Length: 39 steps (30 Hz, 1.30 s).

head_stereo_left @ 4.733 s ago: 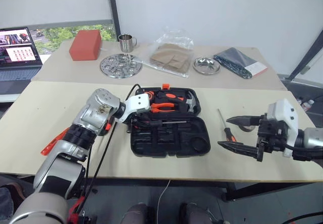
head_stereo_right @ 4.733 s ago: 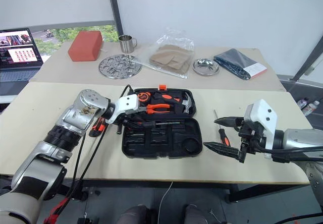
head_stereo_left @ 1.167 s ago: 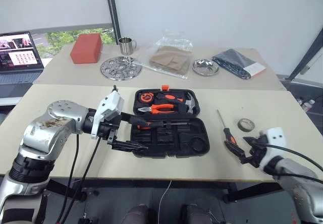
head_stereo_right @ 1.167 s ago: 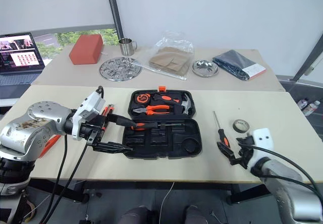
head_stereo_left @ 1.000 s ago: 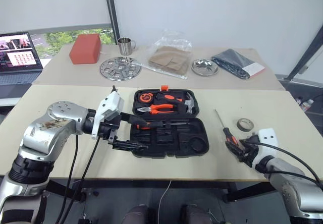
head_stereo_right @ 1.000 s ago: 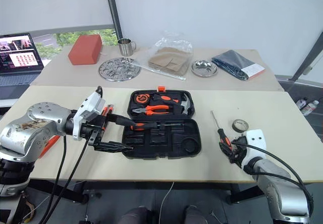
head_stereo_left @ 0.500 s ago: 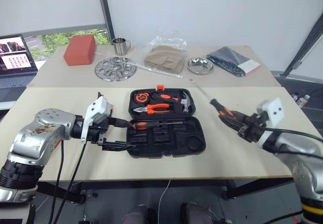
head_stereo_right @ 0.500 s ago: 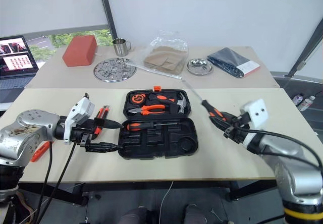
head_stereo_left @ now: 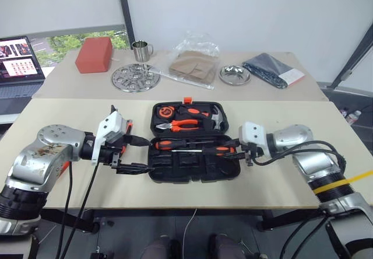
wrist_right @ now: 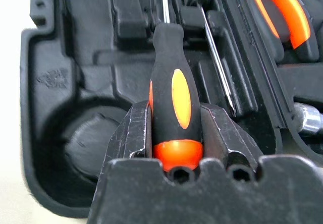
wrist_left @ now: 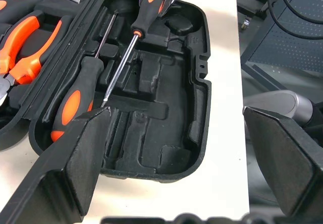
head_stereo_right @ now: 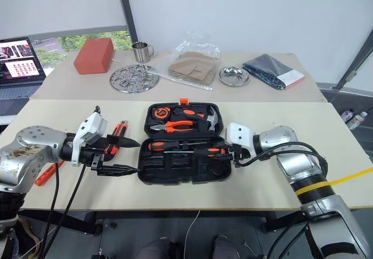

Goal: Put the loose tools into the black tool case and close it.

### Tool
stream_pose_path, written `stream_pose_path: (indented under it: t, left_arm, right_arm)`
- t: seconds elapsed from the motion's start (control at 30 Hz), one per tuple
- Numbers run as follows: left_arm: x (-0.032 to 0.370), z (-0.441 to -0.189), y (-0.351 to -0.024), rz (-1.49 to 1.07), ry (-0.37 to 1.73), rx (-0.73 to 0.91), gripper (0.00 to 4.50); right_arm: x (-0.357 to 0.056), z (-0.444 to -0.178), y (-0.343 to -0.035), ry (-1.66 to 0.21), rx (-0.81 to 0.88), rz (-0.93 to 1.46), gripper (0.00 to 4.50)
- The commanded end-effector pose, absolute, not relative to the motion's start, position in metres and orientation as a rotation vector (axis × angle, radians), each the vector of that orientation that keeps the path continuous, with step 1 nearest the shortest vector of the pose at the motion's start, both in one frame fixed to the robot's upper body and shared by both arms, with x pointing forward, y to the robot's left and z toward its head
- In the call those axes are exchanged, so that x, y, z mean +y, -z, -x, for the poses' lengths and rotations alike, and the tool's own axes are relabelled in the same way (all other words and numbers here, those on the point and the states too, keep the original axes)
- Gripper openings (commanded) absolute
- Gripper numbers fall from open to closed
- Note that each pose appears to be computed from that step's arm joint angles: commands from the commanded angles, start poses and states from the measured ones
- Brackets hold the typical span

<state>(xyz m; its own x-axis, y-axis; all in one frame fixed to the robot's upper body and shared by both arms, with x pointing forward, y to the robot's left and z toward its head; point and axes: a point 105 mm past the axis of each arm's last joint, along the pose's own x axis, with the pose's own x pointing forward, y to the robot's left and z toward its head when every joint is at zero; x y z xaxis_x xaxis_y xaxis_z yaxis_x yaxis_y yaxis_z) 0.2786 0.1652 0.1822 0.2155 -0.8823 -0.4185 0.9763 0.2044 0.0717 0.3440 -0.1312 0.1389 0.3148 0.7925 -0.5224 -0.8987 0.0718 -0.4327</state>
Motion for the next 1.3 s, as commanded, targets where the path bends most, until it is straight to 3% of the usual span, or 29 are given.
stream_pose_path:
  t: [0.03, 0.23, 0.37, 0.47, 0.83, 1.03, 1.3]
  left_arm:
    - [0.165, -0.277, -0.192, -0.397, 1.312, 0.268, 4.5]
    - [0.165, -0.277, -0.193, -0.396, 1.311, 0.264, 4.5]
    - [0.163, -0.281, -0.192, -0.4, 1.312, 0.257, 4.5]
    - [0.161, -0.282, -0.191, -0.409, 1.318, 0.254, 4.5]
    - [0.156, -0.284, -0.19, -0.419, 1.33, 0.245, 4.5]
    - [0.156, -0.285, -0.191, -0.42, 1.326, 0.24, 4.5]
    - [0.156, -0.285, -0.19, -0.413, 1.319, 0.237, 4.5]
  right_arm:
    - [-0.132, -0.355, -0.148, -1.231, 0.136, 0.802, 2.51]
    - [-0.112, -0.35, -0.18, -1.243, 0.039, 0.626, 4.43]
    - [-0.106, -0.35, -0.188, -1.23, 0.032, 0.569, 4.43]
    - [-0.104, -0.349, -0.185, -1.224, 0.042, 0.563, 3.64]
    - [-0.089, -0.345, -0.148, -1.259, 0.137, 0.589, 0.03]
    - [-0.082, -0.353, -0.113, -1.202, 0.23, 0.717, 0.03]
    - [-0.068, -0.349, -0.115, -1.237, 0.22, 0.697, 0.03]
